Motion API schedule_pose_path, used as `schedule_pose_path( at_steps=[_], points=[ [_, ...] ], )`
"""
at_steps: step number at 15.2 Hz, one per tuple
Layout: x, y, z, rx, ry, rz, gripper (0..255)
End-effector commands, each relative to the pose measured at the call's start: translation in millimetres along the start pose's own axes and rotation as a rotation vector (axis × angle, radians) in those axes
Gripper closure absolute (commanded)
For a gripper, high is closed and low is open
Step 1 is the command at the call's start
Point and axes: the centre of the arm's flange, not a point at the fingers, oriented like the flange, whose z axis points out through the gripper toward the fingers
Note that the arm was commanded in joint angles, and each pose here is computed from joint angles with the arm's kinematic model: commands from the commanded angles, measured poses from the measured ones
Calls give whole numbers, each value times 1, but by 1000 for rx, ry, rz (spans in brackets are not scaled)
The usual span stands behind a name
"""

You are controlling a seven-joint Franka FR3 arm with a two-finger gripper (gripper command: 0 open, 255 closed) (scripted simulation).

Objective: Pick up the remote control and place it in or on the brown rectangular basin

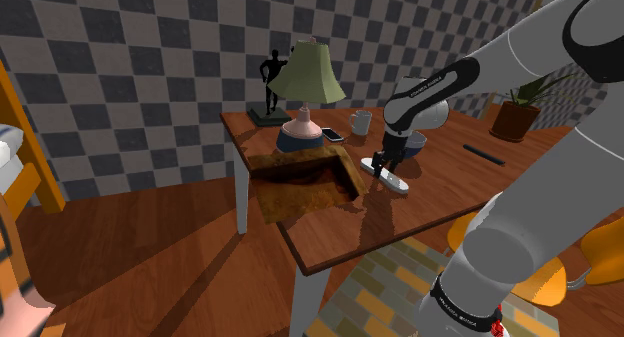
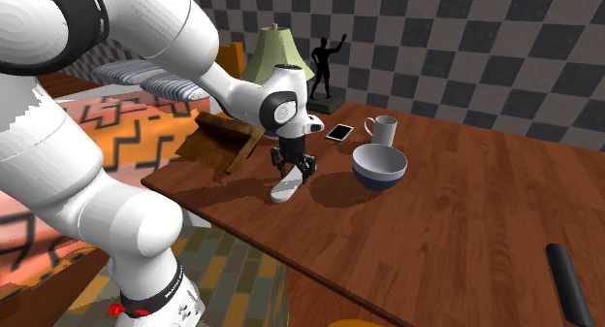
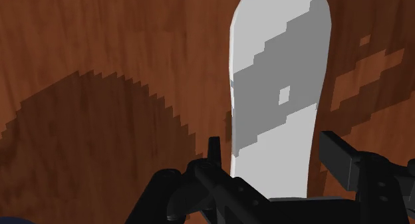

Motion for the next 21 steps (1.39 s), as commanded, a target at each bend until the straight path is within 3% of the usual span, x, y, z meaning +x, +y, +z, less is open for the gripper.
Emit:
schedule_pose_path(
  at_steps=[1, 6, 21],
  points=[
    [0, 0, 0, 0, 0, 0, 255],
    [0, 0, 0, 0, 0, 0, 255],
    [1, 1, -79, 0, 0, 0, 255]
  ],
)
